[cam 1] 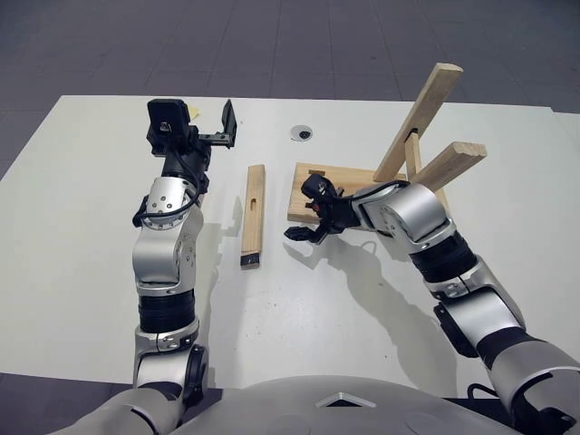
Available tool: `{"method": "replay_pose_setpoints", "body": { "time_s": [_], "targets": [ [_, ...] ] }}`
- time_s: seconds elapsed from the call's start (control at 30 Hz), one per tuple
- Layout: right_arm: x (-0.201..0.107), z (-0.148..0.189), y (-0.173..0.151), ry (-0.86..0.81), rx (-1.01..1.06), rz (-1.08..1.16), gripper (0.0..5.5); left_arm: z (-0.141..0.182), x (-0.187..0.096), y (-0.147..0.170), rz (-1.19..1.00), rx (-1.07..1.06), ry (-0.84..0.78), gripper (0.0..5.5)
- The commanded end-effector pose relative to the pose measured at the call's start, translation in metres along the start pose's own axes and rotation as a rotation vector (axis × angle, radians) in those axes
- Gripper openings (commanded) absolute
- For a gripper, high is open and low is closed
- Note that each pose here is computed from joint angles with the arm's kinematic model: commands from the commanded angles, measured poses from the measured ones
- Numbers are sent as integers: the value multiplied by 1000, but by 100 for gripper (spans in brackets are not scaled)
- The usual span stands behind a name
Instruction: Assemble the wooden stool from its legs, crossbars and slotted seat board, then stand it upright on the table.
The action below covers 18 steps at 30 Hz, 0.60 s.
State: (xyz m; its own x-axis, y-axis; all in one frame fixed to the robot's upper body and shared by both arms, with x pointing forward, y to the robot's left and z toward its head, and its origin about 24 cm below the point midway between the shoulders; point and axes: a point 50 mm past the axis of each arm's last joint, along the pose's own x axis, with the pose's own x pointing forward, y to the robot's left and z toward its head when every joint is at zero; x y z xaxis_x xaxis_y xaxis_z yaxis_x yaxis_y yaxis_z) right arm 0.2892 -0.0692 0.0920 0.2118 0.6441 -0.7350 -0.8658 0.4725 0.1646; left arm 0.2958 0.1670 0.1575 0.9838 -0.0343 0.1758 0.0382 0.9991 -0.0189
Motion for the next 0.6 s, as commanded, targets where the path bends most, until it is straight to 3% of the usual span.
{"method": "replay_pose_setpoints", "body": {
  "time_s": [0.03, 0.23, 0.47, 0.53, 0.6],
  "targets": [
    [-3, -33, 24, 173, -165, 239, 536, 0, 0, 8, 38, 14, 17, 540],
    [-45, -59, 26, 313, -641, 362, 536, -3, 0, 13, 60, 25, 31, 540],
    [-75, -72, -18, 581, -1353, 57, 536, -6, -3, 11, 75, 30, 47, 540],
    [-81, -66, -21, 519, -1421, -60, 536, -6, -4, 11, 73, 27, 48, 540],
    [-87, -53, -15, 307, -1364, -177, 536, -6, -5, 11, 72, 20, 45, 540]
  ]
}}
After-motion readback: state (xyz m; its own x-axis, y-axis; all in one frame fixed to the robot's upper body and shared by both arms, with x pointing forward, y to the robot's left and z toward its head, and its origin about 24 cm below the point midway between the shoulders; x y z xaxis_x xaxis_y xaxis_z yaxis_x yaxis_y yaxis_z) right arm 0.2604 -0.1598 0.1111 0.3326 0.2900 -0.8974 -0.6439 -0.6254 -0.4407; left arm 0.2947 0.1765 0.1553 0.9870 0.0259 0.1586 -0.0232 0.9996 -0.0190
